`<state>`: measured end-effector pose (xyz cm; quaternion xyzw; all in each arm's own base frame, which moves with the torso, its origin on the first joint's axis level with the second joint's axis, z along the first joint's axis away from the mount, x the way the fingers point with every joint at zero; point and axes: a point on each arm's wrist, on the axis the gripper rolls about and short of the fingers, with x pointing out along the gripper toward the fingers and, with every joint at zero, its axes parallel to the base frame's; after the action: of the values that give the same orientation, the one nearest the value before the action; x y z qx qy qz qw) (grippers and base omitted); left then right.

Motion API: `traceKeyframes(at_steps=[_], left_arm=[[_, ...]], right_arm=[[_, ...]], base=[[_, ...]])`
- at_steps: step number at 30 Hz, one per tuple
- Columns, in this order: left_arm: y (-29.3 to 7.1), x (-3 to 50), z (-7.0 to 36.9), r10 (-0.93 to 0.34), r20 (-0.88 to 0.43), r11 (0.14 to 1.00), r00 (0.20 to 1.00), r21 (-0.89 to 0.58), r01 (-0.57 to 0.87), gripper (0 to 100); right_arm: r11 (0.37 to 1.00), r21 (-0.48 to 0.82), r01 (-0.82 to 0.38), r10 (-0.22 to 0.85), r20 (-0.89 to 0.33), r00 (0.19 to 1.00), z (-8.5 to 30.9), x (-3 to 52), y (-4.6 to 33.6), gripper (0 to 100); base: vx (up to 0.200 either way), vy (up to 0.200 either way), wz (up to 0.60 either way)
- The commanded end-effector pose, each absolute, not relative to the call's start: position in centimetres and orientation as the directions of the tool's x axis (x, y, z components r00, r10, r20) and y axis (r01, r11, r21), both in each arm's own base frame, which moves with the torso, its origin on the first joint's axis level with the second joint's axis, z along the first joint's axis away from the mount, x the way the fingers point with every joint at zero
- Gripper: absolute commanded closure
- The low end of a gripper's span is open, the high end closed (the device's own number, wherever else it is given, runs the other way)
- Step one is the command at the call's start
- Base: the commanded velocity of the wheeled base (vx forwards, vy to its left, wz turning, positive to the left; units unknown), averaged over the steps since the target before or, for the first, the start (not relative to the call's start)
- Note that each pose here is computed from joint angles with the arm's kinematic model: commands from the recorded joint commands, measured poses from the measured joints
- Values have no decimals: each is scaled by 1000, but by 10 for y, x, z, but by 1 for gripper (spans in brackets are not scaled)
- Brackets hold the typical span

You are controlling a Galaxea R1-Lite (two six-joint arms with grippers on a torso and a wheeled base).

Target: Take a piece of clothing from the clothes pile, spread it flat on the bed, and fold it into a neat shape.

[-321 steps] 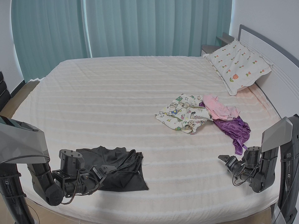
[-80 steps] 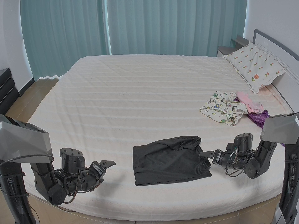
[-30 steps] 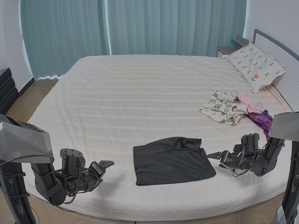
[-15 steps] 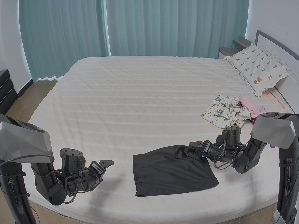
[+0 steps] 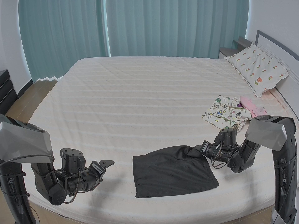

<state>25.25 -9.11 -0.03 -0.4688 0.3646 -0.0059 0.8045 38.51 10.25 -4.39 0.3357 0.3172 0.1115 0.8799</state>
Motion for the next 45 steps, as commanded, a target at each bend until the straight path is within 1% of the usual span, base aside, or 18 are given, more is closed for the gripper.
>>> traceKeyframes(at_steps=[1,8,19,20,26,31,36,38,40,41,45], left_arm=[[-91,252,-1,-351,-582,560,733,-758,-334,0],[-91,252,-1,-350,-582,560,734,-758,-335,0],[-91,252,-1,-349,-584,559,733,-758,-337,0],[-91,253,-1,-350,-582,558,734,-759,-336,0],[-91,253,-1,-350,-582,558,734,-759,-336,0],[-91,252,-1,-349,-584,560,733,-757,-336,0],[-91,252,-2,-349,-586,562,731,-755,-337,0],[-91,253,-2,-349,-584,561,733,-757,-335,0],[-91,253,-2,-349,-579,561,737,-759,-330,0],[-91,253,-2,-350,-576,560,739,-761,-328,0],[-91,254,-3,-350,-578,561,738,-760,-329,0]], right_arm=[[751,659,43,378,-484,789,-50,392,94,100],[706,701,103,328,-452,830,-46,409,76,100],[707,697,118,312,-457,833,-57,415,76,100],[708,696,120,308,-457,834,-57,416,75,0],[717,683,139,275,-461,844,-58,415,74,0],[722,675,152,264,-472,841,-51,405,68,0],[723,677,139,282,-472,836,-51,399,67,0],[721,686,94,310,-441,843,-57,401,71,0],[724,686,78,322,-436,840,-59,402,74,0],[724,686,71,329,-435,838,-58,403,77,100],[725,684,80,343,-460,819,-60,404,79,100]], base=[[0,0,0],[0,0,0],[0,0,0],[0,0,0],[0,0,0],[0,0,0],[0,0,0],[0,0,0],[0,0,0],[0,0,0],[0,0,0]])
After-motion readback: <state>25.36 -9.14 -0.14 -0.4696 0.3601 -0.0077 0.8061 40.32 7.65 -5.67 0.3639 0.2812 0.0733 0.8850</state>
